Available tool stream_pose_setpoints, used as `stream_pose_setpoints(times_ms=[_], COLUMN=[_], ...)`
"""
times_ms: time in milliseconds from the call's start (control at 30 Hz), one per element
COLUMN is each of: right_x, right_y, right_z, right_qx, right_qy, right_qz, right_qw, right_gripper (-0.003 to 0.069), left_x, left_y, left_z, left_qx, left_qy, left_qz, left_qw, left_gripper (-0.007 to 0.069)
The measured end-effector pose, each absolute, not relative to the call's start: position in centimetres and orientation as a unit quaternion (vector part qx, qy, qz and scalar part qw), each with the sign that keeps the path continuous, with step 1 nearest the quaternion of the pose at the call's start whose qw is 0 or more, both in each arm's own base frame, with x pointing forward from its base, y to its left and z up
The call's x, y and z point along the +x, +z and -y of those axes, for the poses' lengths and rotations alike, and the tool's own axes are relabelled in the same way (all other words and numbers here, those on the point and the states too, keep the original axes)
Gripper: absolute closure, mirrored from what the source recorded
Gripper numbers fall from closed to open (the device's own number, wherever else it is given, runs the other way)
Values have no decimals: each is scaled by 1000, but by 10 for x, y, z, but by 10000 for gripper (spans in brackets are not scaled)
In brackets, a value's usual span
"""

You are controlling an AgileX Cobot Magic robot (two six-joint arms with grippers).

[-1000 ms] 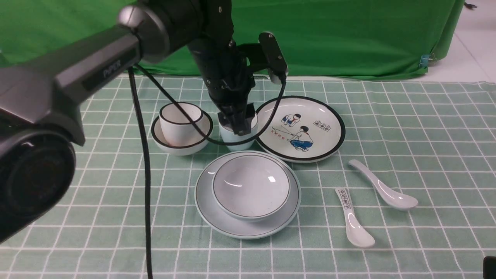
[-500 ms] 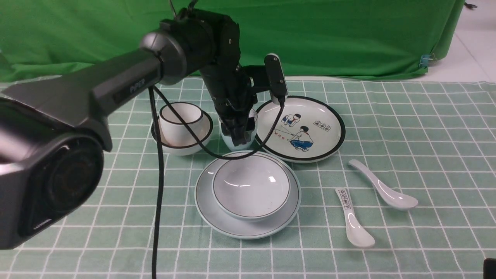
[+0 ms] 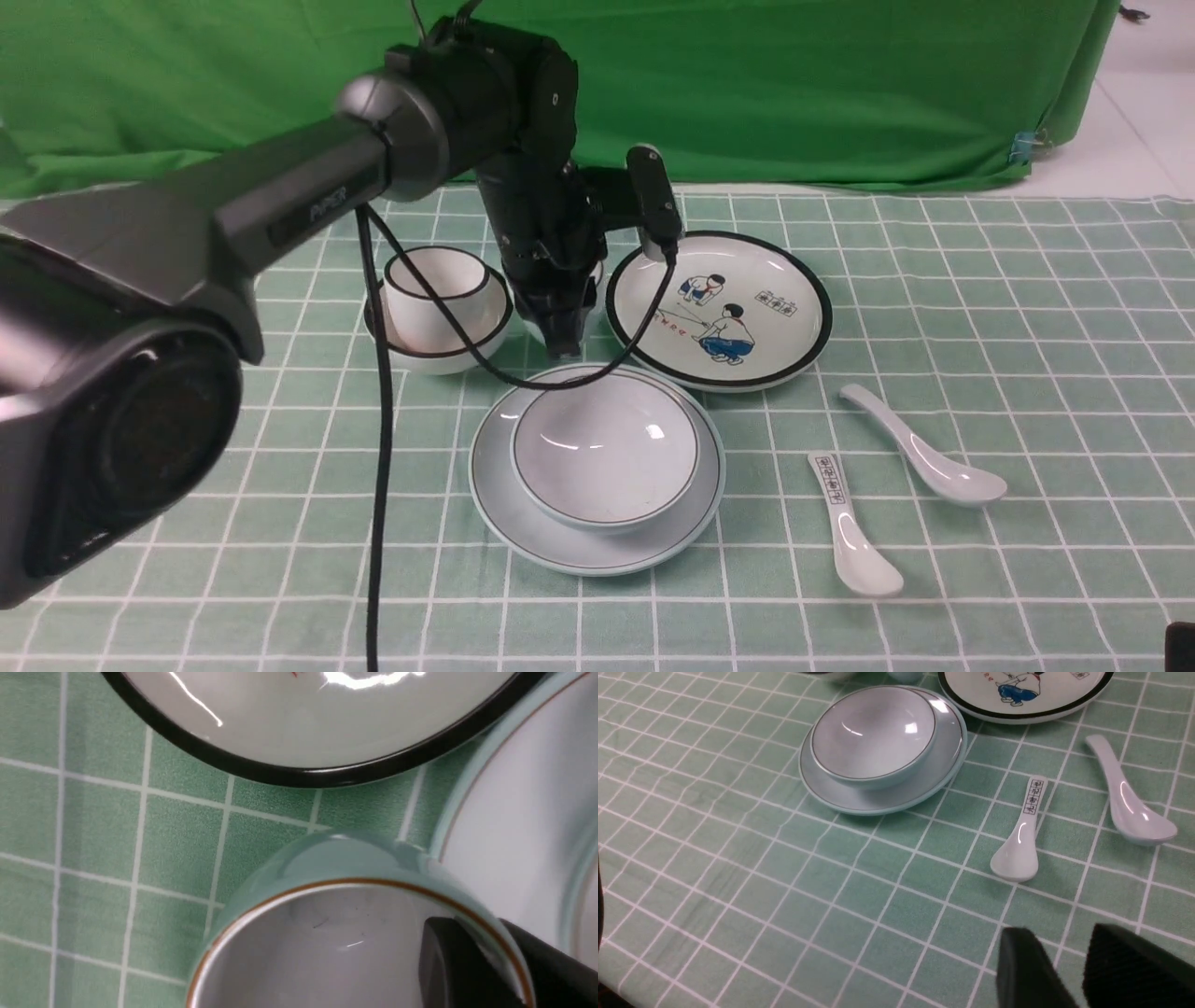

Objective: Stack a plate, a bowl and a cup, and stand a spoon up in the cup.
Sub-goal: Use the left arm to grab a blue teacup, then use the left arm to put the blue teacup into the blue rice bowl in the middle

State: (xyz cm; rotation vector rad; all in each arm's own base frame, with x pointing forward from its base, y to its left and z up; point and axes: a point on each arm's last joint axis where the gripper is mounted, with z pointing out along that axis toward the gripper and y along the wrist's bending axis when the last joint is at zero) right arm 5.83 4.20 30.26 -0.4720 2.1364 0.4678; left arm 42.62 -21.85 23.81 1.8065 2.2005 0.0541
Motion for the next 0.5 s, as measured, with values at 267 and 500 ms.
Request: stream_pose_setpoints(times_ms=[267,500], right_x=[59,59], right_y=[304,305], right_z=[-43,-43], right_qx=[-195,-197], right_qy=[188,188], right_qz=[-853,-851], right_qw=[446,450], right_gripper=[422,422], left_x=[350,321], left_y=[296,241], left_z=[236,249], left_qx=[616,633], left_qy=[-16,-31], left_qz=[-774,-770], left_qw=[148,67], left_gripper=[588,588])
